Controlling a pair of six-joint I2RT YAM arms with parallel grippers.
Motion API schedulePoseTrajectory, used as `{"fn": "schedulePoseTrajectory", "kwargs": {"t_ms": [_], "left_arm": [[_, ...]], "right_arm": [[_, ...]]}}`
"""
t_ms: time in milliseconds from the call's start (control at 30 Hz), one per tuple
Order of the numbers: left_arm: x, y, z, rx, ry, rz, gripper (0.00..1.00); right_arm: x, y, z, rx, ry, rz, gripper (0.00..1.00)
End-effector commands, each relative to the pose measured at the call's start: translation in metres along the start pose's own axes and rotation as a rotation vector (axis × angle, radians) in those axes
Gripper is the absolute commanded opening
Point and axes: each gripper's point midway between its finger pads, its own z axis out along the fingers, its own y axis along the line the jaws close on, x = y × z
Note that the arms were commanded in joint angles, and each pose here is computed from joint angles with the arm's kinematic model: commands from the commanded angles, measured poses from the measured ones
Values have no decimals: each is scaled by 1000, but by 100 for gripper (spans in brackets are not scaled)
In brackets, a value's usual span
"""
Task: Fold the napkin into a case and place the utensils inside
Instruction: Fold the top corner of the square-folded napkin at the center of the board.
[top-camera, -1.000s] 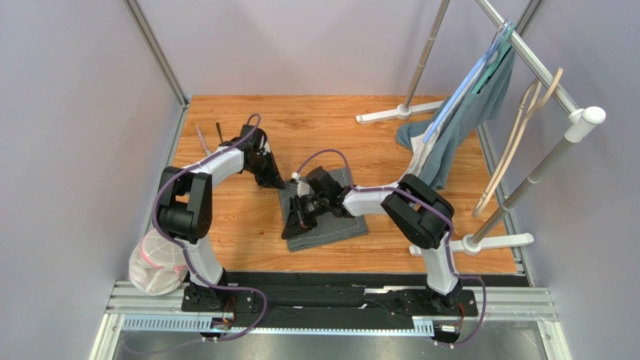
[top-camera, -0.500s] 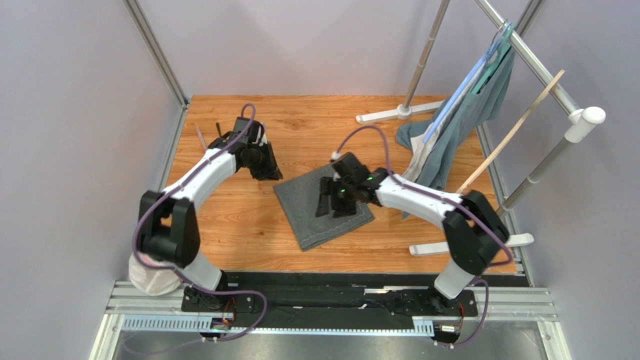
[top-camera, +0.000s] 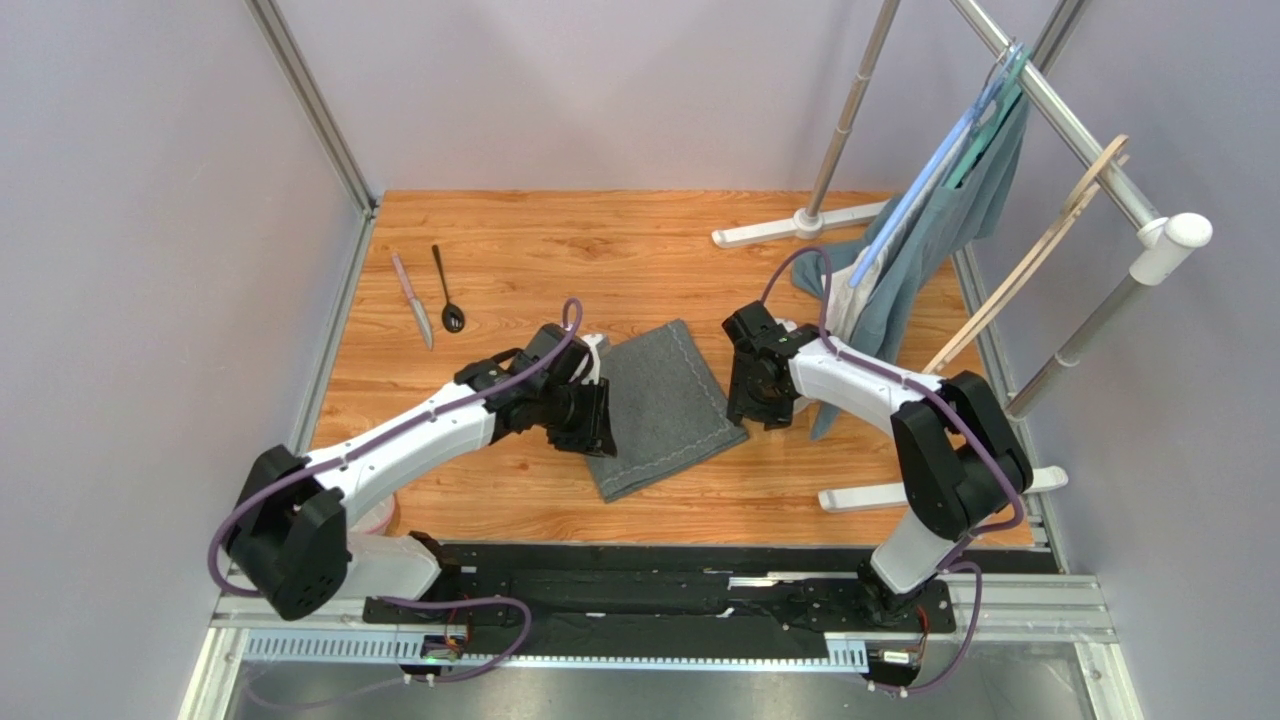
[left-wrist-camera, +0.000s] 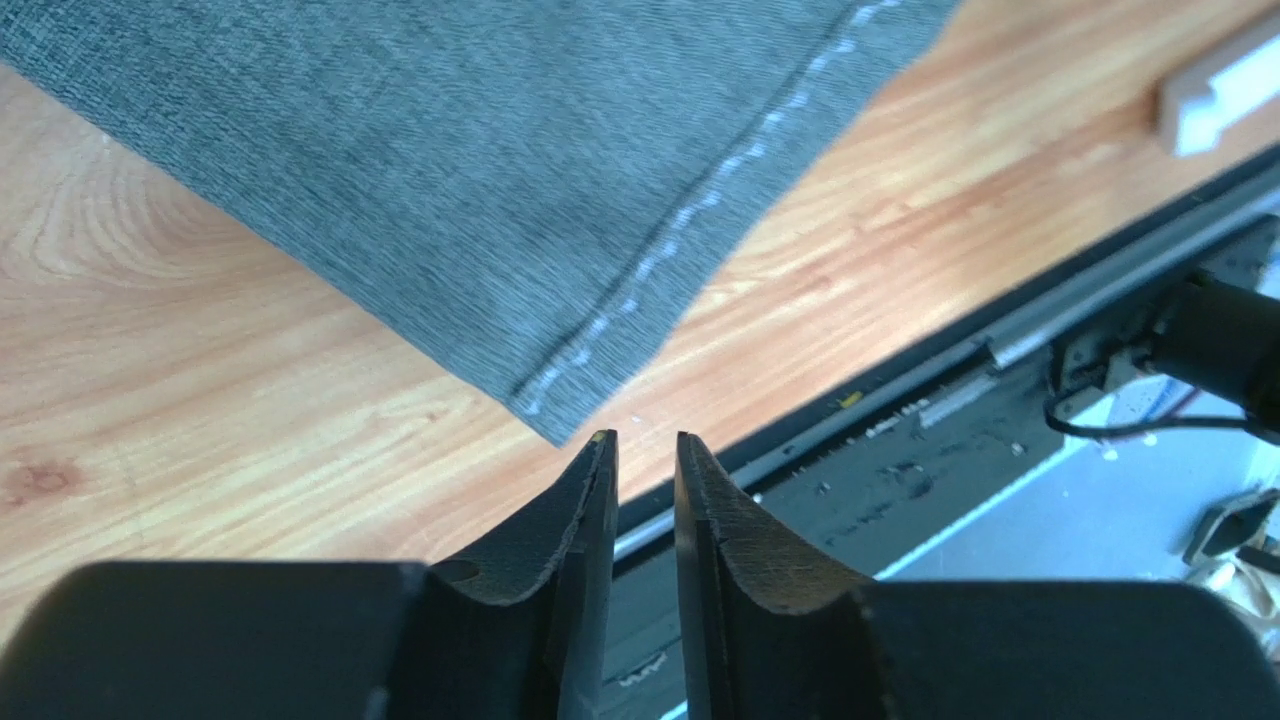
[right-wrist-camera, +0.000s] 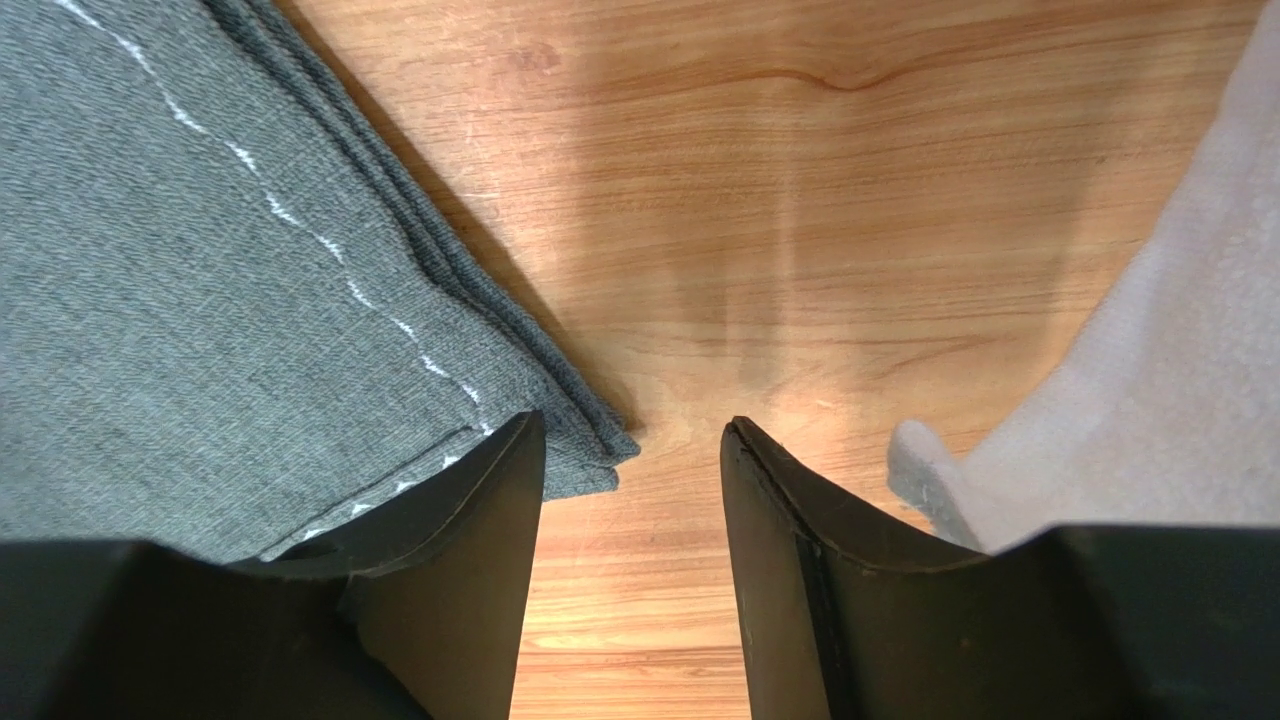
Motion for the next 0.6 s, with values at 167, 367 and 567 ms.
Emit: {"fn": "schedulePoseTrajectory", "kwargs": {"t_ms": [167,367,567], "left_arm": [[-21,-17,-38,44,-158,35,33],[-20,-14,-36,32,-154,33,33],[-23,-14,-34,23,-152,39,33]], "right_arm": [[-12,17,6,-55,-19,-16,32],[-8,23,4,-100,-6,-3,31],[-5,25,1,-126,-10,4,28]]}}
